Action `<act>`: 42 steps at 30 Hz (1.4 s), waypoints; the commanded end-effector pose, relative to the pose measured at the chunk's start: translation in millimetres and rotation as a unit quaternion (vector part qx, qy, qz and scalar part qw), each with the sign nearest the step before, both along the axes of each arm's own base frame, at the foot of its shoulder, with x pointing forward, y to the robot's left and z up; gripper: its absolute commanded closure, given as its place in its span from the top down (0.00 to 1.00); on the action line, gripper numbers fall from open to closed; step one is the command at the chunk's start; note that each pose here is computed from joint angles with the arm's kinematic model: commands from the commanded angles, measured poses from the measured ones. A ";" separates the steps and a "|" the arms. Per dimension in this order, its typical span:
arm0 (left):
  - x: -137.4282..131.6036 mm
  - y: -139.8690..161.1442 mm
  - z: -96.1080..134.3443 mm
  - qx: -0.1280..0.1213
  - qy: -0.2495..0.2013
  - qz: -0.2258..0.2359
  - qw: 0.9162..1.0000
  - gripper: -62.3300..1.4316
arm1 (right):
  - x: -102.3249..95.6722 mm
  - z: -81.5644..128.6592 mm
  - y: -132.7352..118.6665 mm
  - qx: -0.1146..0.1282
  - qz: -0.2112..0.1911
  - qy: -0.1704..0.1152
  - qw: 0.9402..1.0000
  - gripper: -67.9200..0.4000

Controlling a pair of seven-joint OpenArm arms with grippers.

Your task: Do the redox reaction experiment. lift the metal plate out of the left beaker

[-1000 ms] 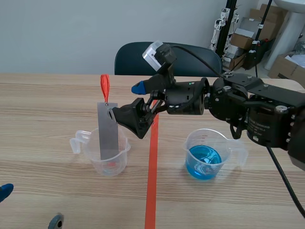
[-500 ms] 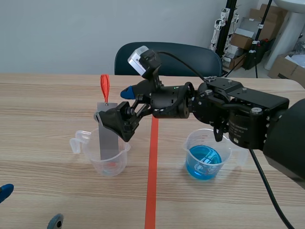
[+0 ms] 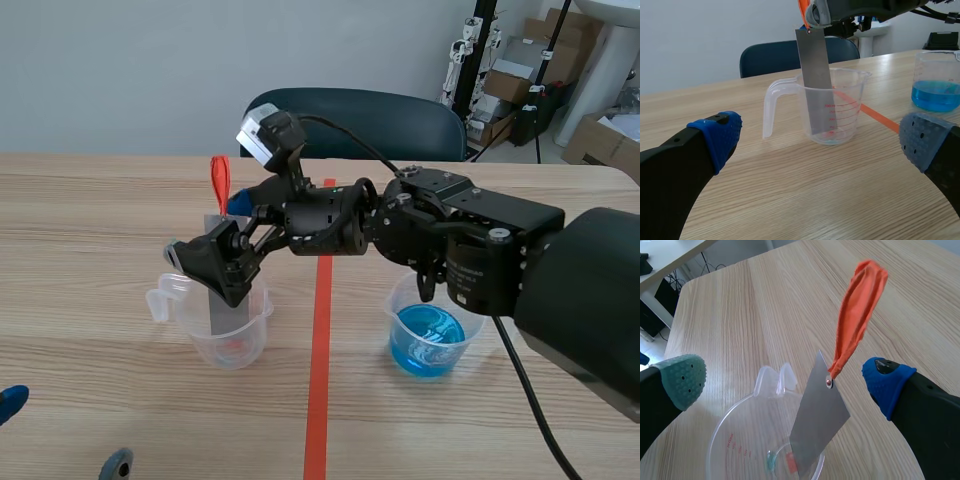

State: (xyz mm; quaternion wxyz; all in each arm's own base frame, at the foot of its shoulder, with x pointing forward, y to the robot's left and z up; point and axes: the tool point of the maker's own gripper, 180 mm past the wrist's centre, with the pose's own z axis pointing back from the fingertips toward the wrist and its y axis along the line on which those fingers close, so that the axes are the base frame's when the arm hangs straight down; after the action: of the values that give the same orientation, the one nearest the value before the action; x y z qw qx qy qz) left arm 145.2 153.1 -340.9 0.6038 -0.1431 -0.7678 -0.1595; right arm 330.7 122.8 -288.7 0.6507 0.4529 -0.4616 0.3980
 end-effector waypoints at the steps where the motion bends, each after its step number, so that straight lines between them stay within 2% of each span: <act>1: -4.8 0.7 7.6 -0.011 -0.018 0.001 1.000 1.00 | 5.5 11.8 3.6 0.014 0.004 -0.007 1.000 1.00; 13: -4.8 0.9 7.7 -0.011 -0.018 0.002 1.000 1.00 | 7.4 9.2 8.1 0.009 0.005 -0.006 1.000 1.00; 19: -4.7 0.9 7.7 -0.011 -0.018 0.002 1.000 1.00 | 7.3 8.9 8.0 0.008 0.005 -0.006 1.000 0.62; 29: -4.7 0.9 7.7 -0.011 -0.018 0.002 1.000 1.00 | 7.5 9.4 8.1 0.009 0.005 -0.006 1.000 0.18; 36: -4.7 0.9 7.7 -0.011 -0.018 0.002 1.000 1.00 | 7.5 9.4 8.1 0.009 0.005 -0.006 1.000 0.05; 42: -4.7 0.9 7.7 -0.011 -0.018 0.002 1.000 1.00 | 7.4 9.3 8.1 0.009 0.005 -0.006 1.000 0.03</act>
State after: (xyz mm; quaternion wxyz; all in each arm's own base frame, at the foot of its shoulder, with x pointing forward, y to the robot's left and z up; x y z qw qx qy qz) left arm 145.2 153.1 -340.9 0.6037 -0.1428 -0.7679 -0.1597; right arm 333.6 122.7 -300.2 0.6642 0.4470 -0.4512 0.3942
